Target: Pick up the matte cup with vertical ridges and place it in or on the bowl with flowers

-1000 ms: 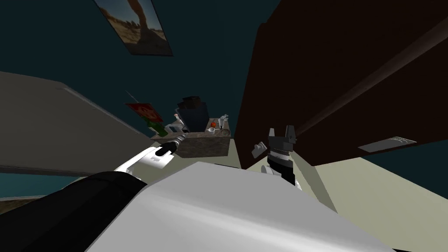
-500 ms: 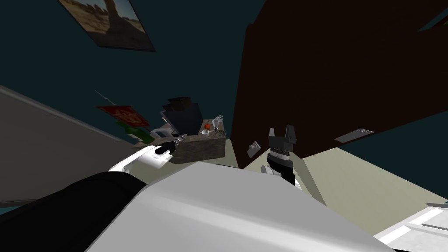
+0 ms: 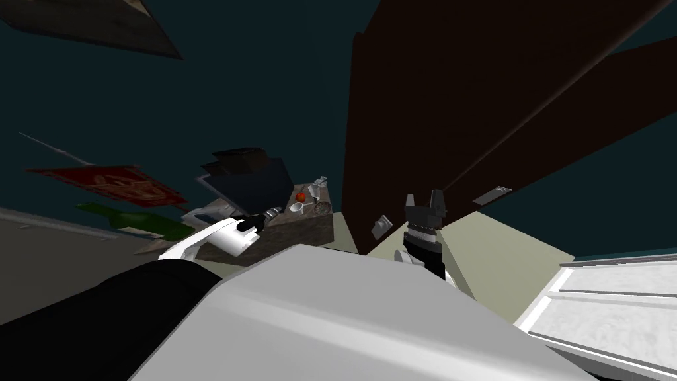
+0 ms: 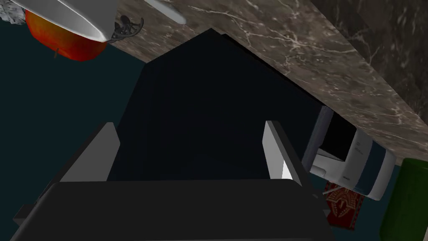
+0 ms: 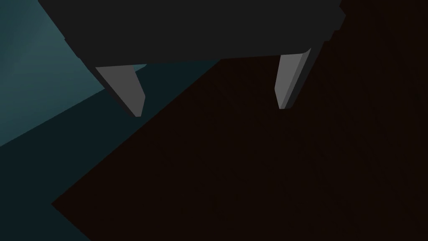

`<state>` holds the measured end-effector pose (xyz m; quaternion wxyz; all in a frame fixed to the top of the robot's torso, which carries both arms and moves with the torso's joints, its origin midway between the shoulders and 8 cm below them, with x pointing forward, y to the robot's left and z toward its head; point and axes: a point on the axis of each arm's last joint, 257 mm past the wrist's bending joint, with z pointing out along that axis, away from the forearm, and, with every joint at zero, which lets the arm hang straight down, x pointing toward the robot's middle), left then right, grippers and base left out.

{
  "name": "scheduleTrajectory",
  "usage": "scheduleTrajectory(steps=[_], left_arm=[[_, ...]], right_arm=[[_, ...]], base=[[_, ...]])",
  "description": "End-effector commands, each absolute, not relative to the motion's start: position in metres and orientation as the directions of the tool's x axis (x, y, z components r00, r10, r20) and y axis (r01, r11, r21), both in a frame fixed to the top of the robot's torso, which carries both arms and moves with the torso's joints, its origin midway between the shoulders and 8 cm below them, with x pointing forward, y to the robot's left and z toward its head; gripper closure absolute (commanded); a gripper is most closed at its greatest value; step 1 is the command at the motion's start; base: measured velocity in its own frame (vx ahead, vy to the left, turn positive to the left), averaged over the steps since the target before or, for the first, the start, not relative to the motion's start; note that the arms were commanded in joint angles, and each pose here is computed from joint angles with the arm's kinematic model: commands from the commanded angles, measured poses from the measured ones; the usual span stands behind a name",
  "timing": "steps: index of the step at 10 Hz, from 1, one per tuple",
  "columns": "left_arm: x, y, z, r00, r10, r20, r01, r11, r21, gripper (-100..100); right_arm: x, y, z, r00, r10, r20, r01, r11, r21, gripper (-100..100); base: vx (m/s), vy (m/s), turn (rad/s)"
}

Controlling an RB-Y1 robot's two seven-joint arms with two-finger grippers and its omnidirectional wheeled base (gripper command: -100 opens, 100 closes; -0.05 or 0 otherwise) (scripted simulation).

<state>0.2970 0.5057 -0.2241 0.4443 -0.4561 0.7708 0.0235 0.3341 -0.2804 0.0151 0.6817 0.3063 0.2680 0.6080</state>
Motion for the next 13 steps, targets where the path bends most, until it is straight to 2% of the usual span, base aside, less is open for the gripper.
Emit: scheduleTrajectory(steps=[1, 5, 6, 7, 8, 13], left_arm=[[0.289, 0.506, -0.232, -0.214, -0.689, -0.692, -0.747, 0.572, -0.339, -100], [0.261, 0.502, -0.262, -0.27, -0.72, -0.639, -0.796, 0.54, -0.272, -100], [0.266, 0.503, -0.254, -0.259, -0.713, -0.651, -0.786, 0.548, -0.287, -100], [0.265, 0.503, -0.255, -0.261, -0.714, -0.649, -0.788, 0.546, -0.284, 0], [0.265, 0.508, -0.261, -0.255, -0.719, -0.646, -0.793, 0.538, -0.286, -100], [0.265, 0.517, -0.275, -0.245, -0.728, -0.64, -0.802, 0.523, -0.288, -100]], right_arm=[[0.334, -0.28, 0.015, 0.117, 0.993, 0.007, -0.665, 0.073, 0.743, 0], [0.334, -0.28, 0.015, 0.117, 0.993, 0.007, -0.665, 0.073, 0.744, 0], [0.334, -0.28, 0.015, 0.117, 0.993, 0.007, -0.665, 0.073, 0.744, 0], [0.334, -0.28, 0.015, 0.117, 0.993, 0.007, -0.665, 0.073, 0.743, 0], [0.334, -0.28, 0.015, 0.117, 0.993, 0.007, -0.665, 0.073, 0.743, 0], [0.334, -0.28, 0.015, 0.117, 0.993, 0.007, -0.665, 0.073, 0.743, 0]], base=[[0.113, -0.046, -0.227], [0.1, -0.013, -0.166], [0.038, -0.001, -0.028], [0.008, 0.0, 0.005], [0.006, 0.01, -0.043], [0.006, 0.024, -0.039]])
